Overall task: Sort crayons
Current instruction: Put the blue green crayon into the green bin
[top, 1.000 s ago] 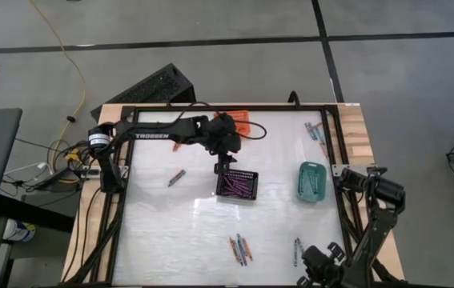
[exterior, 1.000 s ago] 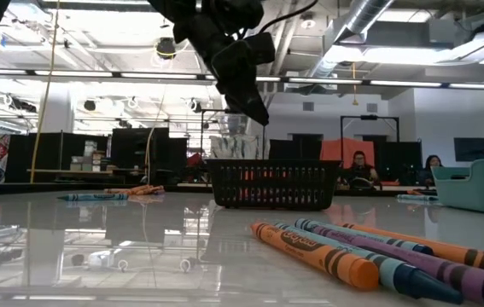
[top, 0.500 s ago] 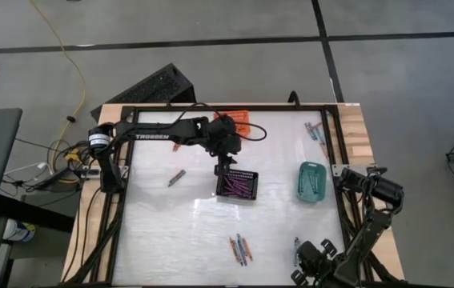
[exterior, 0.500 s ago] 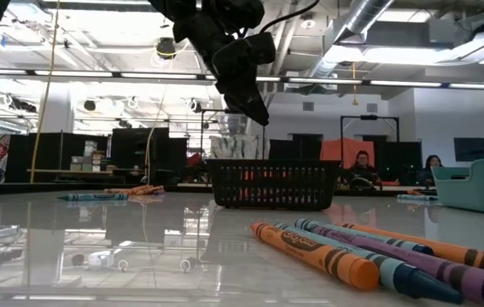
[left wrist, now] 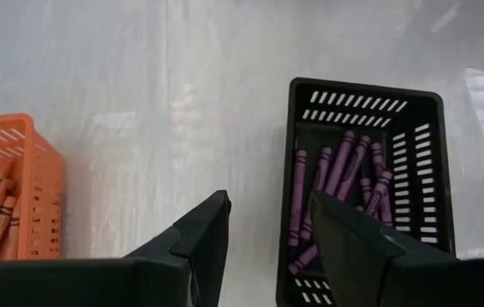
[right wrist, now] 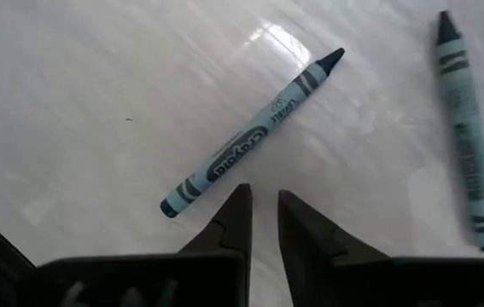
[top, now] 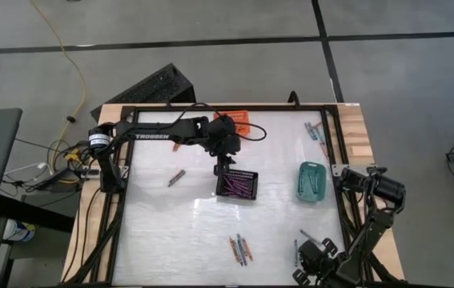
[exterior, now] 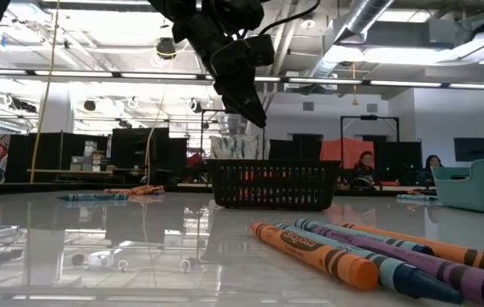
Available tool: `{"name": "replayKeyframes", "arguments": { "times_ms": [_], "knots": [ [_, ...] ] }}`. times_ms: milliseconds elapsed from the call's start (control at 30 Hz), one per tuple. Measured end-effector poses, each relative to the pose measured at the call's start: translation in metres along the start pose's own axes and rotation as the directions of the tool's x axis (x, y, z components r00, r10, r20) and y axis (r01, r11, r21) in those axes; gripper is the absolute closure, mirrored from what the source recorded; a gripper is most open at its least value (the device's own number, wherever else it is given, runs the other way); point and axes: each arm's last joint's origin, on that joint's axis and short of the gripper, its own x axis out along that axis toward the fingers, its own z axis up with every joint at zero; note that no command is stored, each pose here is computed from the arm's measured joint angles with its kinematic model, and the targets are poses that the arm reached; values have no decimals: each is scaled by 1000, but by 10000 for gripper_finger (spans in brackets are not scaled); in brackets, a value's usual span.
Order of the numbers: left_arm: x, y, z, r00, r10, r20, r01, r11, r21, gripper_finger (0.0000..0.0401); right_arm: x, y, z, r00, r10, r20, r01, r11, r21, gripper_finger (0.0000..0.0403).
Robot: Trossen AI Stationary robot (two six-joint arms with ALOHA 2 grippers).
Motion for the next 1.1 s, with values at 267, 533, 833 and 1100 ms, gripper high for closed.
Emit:
{"name": "replayKeyframes", "arguments": {
  "times_ms": [267,533,833,1100],
  "knots": [
    [0,0,0,1000,-1,0,1,1000,2,248,-17,-24,21,966,-256,-41,256,967,-2,344],
    [0,0,0,1000,-1,0,1,1000,2,248,-8,-53,48,964,-260,-60,263,963,52,320],
    [0,0,0,1000,-1,0,1,1000,-5,248,-6,-107,70,978,-190,-82,196,977,79,235],
    [0,0,0,1000,-1,0,1,1000,-10,248,16,-152,69,986,35,-161,-21,996,84,235]
  ]
}}
